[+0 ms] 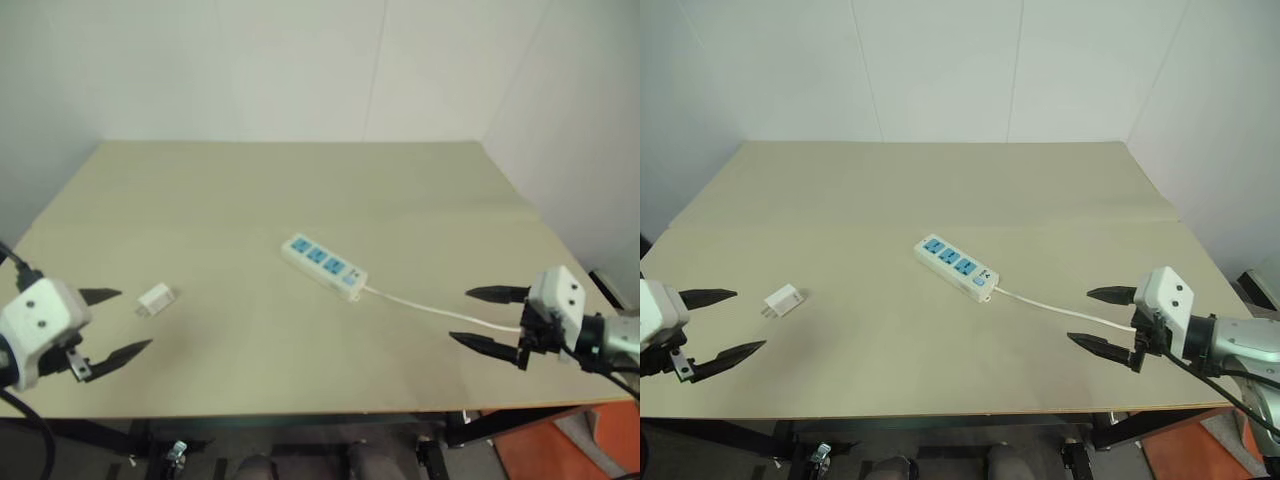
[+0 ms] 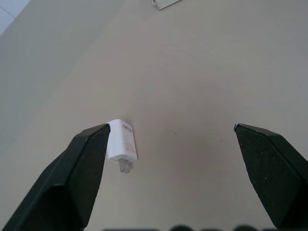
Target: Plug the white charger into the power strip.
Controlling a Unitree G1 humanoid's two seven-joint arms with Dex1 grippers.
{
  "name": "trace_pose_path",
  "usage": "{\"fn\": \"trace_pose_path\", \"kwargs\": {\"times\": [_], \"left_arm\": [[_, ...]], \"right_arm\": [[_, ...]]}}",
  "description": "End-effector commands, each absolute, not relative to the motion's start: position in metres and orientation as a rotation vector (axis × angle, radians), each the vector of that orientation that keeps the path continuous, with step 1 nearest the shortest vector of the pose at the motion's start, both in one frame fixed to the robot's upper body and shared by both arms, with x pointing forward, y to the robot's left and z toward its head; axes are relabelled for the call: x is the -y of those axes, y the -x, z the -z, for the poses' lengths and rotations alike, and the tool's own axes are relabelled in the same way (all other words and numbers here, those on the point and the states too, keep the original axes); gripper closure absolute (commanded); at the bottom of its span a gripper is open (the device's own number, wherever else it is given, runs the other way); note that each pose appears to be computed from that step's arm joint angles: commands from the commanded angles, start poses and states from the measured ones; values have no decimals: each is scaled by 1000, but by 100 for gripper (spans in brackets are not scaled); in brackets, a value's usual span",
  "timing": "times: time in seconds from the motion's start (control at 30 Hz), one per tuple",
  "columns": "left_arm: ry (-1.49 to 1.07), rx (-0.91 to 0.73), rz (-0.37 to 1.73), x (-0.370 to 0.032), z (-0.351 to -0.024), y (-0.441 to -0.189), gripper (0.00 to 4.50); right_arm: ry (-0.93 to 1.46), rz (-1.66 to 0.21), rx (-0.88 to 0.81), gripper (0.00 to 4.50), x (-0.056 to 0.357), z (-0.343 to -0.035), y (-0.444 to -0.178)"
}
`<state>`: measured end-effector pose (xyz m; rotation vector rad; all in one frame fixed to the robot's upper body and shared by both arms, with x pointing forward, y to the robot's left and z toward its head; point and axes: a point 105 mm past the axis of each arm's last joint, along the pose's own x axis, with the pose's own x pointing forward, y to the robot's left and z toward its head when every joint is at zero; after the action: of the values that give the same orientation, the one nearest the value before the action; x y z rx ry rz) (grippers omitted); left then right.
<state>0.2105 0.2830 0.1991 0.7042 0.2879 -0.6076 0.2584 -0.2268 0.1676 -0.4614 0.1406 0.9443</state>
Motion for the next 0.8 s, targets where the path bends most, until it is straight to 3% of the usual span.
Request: {"fn": "trace_pose_path", "kwargs": {"times": [0.03, 0.37, 0.57, 0.8], "left_arm": [[-732, -255, 605, -281, -206, -210, 0], [-714, -194, 662, -270, -209, -218, 0], [-674, -86, 760, -247, -216, -234, 0], [-631, -29, 855, -227, -215, -249, 0]], "right_arm": [[503, -949, -91, 2, 223, -177, -260], [432, -920, 2, 2, 210, -182, -269], [264, -732, 153, 2, 183, -190, -316], [136, -729, 197, 2, 130, -176, -347]]}}
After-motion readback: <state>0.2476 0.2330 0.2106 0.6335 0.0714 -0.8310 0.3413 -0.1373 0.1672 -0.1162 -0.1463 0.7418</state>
